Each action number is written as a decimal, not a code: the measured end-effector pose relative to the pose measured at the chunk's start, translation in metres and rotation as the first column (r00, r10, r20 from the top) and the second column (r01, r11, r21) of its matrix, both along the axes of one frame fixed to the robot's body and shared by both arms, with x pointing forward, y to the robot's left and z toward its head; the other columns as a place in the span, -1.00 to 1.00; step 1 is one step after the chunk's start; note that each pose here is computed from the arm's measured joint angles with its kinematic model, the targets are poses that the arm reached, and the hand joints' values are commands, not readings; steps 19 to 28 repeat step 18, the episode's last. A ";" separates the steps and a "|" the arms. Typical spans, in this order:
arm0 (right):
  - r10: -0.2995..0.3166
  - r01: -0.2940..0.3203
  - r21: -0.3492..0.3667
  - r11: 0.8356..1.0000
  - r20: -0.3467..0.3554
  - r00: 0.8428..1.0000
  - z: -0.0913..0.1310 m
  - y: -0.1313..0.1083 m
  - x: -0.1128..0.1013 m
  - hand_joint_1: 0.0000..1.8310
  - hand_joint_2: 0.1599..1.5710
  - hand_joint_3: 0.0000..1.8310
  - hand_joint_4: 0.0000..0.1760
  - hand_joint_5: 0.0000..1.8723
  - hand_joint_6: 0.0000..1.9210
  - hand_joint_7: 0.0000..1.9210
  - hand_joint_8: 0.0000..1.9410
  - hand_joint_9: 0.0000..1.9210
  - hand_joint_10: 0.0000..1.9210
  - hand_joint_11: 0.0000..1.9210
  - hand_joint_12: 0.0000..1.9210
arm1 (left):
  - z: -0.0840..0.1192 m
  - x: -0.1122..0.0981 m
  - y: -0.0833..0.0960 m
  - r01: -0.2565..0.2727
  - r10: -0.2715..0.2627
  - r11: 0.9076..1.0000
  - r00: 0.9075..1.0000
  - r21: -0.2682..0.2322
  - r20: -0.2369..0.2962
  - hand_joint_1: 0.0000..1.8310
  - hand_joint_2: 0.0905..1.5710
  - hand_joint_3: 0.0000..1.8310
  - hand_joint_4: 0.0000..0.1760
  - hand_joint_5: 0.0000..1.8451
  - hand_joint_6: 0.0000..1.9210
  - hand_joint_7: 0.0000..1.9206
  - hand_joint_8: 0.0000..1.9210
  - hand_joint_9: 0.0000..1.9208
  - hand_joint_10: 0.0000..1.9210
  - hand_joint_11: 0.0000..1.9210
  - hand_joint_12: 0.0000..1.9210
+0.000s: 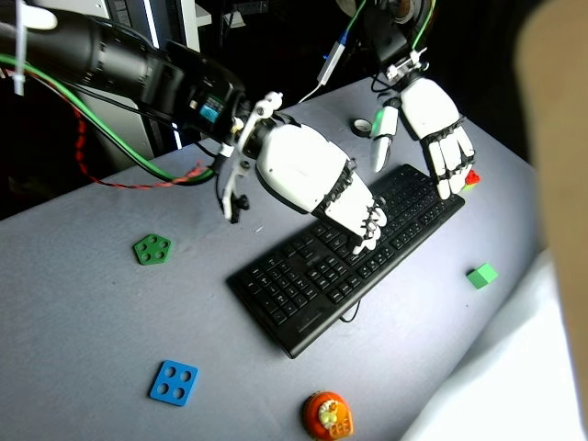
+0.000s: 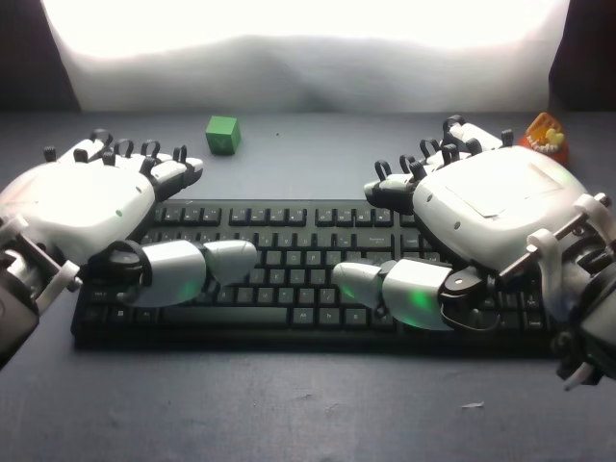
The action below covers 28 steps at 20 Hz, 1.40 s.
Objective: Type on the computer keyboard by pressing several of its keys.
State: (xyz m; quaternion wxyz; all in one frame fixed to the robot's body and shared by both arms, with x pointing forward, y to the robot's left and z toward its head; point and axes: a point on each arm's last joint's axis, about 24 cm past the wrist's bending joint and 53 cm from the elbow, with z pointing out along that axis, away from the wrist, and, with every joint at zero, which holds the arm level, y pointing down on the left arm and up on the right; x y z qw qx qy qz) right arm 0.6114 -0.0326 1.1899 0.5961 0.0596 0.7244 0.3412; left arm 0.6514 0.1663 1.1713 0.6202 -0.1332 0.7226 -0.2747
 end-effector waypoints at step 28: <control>0.026 -0.026 -0.004 1.000 0.003 1.000 0.018 -0.005 -0.011 -0.66 0.71 -0.97 -1.00 -0.04 0.46 0.16 0.64 0.09 1.00 -0.05 1.00 | 0.014 -0.004 0.006 0.016 -0.016 0.999 1.000 0.037 -0.005 -0.17 0.68 -0.99 0.88 -0.34 0.64 -0.05 0.31 -0.15 0.54 -0.42 0.79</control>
